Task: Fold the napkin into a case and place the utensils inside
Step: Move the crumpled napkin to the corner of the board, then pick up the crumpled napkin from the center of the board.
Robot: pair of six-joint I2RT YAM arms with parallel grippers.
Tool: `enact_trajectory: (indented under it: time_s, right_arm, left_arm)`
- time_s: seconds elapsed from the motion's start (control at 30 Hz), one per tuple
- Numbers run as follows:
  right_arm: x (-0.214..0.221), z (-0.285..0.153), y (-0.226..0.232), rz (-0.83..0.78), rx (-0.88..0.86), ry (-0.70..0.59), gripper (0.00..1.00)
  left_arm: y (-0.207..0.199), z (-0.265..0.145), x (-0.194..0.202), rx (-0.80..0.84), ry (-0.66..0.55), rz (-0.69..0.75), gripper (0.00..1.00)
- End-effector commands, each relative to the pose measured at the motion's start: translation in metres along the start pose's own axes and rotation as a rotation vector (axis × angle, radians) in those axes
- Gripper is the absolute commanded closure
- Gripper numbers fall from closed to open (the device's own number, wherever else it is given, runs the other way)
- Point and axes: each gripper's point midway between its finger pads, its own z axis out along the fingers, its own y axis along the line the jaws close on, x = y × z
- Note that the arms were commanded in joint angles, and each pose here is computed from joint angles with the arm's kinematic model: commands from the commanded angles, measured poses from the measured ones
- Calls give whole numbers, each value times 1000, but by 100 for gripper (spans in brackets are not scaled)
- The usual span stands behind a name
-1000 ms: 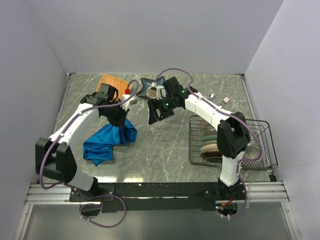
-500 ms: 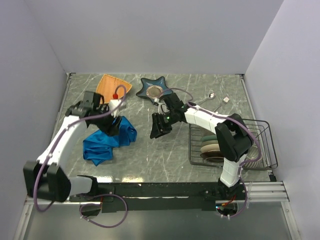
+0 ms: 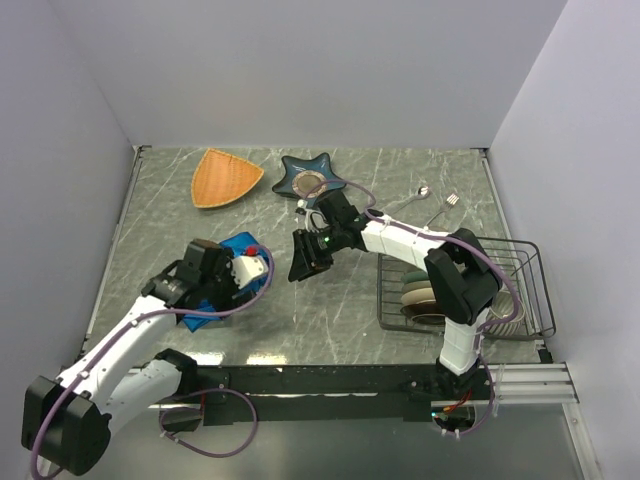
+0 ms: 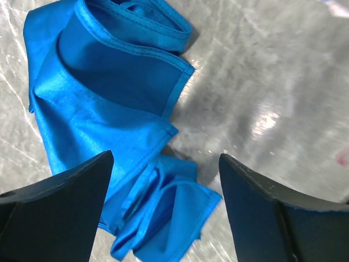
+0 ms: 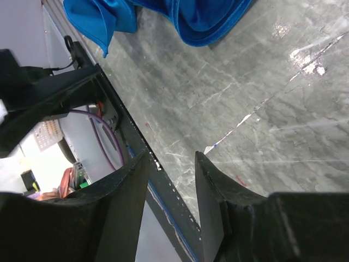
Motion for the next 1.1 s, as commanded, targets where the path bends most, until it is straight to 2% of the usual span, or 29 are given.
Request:
enact_trajectory:
  time_s: [0.0, 0.13, 0.27, 0.53, 0.63, 0.73, 0.77, 0.83, 0.87, 0.9, 1.07]
  right_arm:
    - [-18, -4, 4, -43, 0, -47, 52]
    - [-27, -7, 1, -36, 10, -62, 52]
    - [-34, -12, -3, -38, 21, -74, 52]
    - [-39, -19, -17, -21, 51, -93, 51]
    - [-44, -22, -19, -20, 56, -106, 51]
    - [-47, -25, -19, -26, 58, -115, 51]
    - [-48, -26, -20, -30, 61, -118, 51]
    - [-50, -28, -22, -22, 62, -120, 51]
    - [-51, -29, -23, -23, 62, -120, 51]
    - [-51, -29, -24, -19, 65, -116, 51]
    - [-66, -44, -29, -54, 86, -166, 51]
  left_arm:
    - [15, 11, -2, -154, -1, 54, 15]
    - [20, 14, 0, -259, 7, 67, 18]
    - [18, 20, 3, -287, 20, 81, 24]
    - [18, 33, 14, -327, 72, 119, 29]
    - [26, 32, 14, -369, 91, 107, 34]
    - [34, 26, 8, -409, 84, 88, 47]
    - [37, 23, 3, -418, 78, 82, 61]
    - [39, 19, 4, -426, 102, 64, 81]
    - [43, 15, 0, -437, 97, 55, 95]
    - [44, 11, -2, -438, 90, 35, 99]
    - [40, -18, -31, -378, 17, -20, 99]
